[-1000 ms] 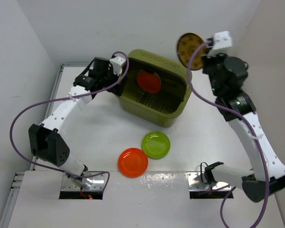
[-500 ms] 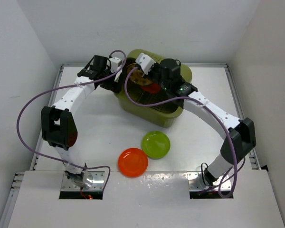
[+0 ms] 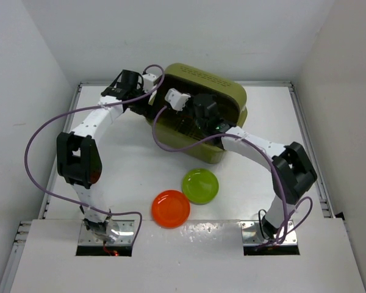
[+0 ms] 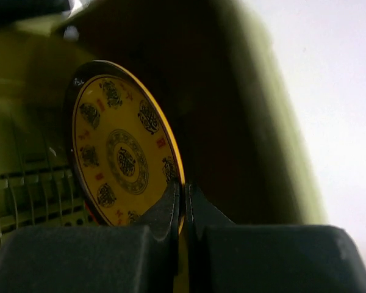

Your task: Load the plates into the dish rack

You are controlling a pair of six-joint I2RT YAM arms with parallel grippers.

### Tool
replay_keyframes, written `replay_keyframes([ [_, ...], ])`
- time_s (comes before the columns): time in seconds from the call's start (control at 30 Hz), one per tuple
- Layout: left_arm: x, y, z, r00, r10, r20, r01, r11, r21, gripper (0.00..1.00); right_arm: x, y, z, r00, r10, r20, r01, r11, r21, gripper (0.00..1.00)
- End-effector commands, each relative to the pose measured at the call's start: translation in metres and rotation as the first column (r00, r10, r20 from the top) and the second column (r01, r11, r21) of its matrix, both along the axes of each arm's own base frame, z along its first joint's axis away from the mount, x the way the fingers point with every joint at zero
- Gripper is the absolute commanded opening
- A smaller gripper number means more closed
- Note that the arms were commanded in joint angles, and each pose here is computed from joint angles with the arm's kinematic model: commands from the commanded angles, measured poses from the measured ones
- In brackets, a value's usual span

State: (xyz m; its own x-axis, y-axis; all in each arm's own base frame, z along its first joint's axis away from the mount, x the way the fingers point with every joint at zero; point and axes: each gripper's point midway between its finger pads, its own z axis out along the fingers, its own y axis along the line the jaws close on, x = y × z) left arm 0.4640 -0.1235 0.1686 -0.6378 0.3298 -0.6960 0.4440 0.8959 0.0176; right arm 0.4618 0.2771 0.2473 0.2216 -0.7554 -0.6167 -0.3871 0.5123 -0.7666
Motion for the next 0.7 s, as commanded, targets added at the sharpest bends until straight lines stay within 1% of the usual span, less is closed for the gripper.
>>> replay_keyframes([
  [0.0,0.007,0.007,0.016,0.998,-0.047,0.043,0.046,0.999,0.022,0.98,0.004,-0.003,0.018,0.987,-0.093,0.128,0.082,0.993,0.088,0.00],
  [0.1,0.005,0.011,0.011,0.994,-0.100,0.043,0.097,0.993,0.072,0.98,0.004,-0.009,0.000,0.984,-0.137,0.112,0.121,0.983,0.139,0.00],
  [0.17,0.003,0.012,0.014,0.991,-0.124,0.048,0.120,0.990,0.071,0.98,0.008,-0.006,-0.007,0.985,-0.128,0.116,0.113,0.985,0.129,0.00],
  [0.27,0.001,0.016,0.014,0.991,-0.131,0.036,0.130,0.991,0.039,0.98,0.014,-0.004,-0.004,0.985,-0.126,0.115,0.109,0.983,0.149,0.00],
  [0.3,0.000,0.019,0.013,0.991,-0.128,0.025,0.127,0.991,0.031,0.98,0.016,-0.006,-0.011,0.987,-0.138,0.083,0.123,0.979,0.164,0.00],
  [0.33,0.000,0.018,0.009,0.991,-0.134,0.016,0.133,0.991,0.025,0.98,0.016,-0.005,-0.010,0.987,-0.142,0.079,0.127,0.977,0.173,0.00],
  [0.43,-0.002,0.018,0.008,0.990,-0.141,0.006,0.141,0.990,0.006,0.98,0.017,-0.016,-0.010,0.974,-0.214,0.073,0.194,0.956,0.218,0.00],
  [0.53,-0.007,0.015,0.004,0.986,-0.166,-0.009,0.166,0.986,-0.008,0.98,0.017,-0.023,-0.010,0.966,-0.244,0.087,0.220,0.949,0.224,0.00],
  [0.67,-0.009,0.013,0.003,0.980,-0.198,-0.009,0.198,0.980,-0.004,0.98,0.019,-0.019,-0.010,0.972,-0.221,0.085,0.195,0.950,0.243,0.00],
])
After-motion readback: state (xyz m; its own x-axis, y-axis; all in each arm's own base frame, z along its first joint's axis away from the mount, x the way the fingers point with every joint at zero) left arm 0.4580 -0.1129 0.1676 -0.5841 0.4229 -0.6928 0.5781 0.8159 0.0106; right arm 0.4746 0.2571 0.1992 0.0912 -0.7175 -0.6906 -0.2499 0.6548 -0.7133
